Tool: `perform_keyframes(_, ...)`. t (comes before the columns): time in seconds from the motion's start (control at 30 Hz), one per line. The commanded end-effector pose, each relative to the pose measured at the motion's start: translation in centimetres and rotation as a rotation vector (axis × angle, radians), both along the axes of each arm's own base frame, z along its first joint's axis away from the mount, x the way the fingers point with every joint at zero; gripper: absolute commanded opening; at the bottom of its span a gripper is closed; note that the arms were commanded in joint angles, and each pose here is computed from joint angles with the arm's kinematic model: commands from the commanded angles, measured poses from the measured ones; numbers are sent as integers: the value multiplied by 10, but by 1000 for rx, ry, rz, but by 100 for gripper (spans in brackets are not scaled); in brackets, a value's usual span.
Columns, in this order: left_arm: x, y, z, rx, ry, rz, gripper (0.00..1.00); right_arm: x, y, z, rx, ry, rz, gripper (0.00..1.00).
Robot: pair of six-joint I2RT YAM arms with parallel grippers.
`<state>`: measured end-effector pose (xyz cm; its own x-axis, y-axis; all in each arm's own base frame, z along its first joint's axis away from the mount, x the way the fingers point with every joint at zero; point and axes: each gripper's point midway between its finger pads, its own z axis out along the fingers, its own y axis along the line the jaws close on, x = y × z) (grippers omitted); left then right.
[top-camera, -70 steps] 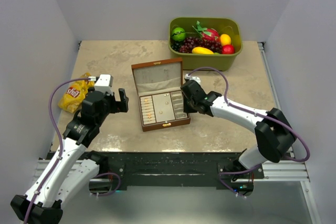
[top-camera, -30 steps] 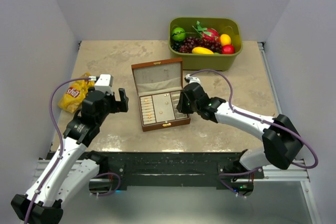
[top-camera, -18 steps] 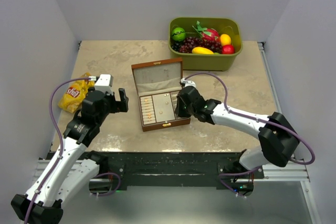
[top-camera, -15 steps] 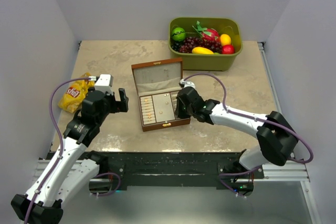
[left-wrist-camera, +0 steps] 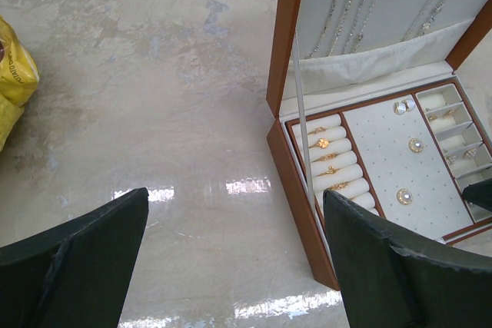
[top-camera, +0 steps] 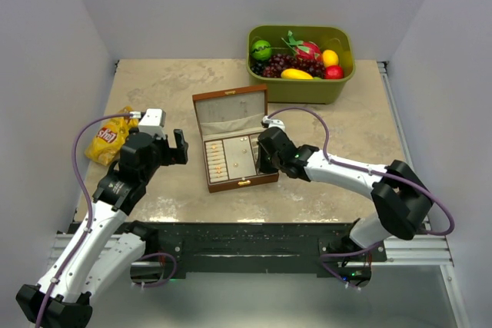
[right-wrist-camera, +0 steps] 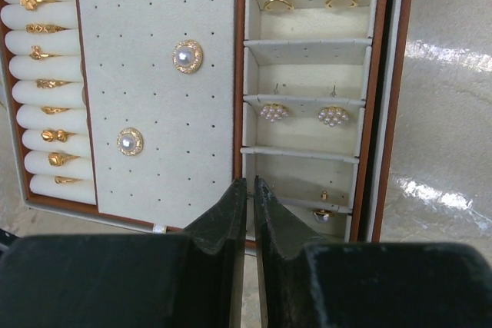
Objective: Organize the mixed jewelry
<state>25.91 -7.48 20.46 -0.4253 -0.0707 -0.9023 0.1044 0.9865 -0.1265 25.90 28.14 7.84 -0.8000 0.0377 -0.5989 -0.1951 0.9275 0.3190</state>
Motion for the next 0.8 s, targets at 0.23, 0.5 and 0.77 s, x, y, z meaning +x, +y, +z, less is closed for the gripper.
perform_keyframes(0.23,5,-1,10,-8,-42,-6,100,4,-1,20,-9,-38,-17,12)
perform_keyframes(0.5,5,-1,10,-8,-43,-5,99,8,6,50,61,-108,6,18)
perform_keyframes(0.77,5,1,12,-5,-50,6,100,10,-8,73,94,-177,-58,24)
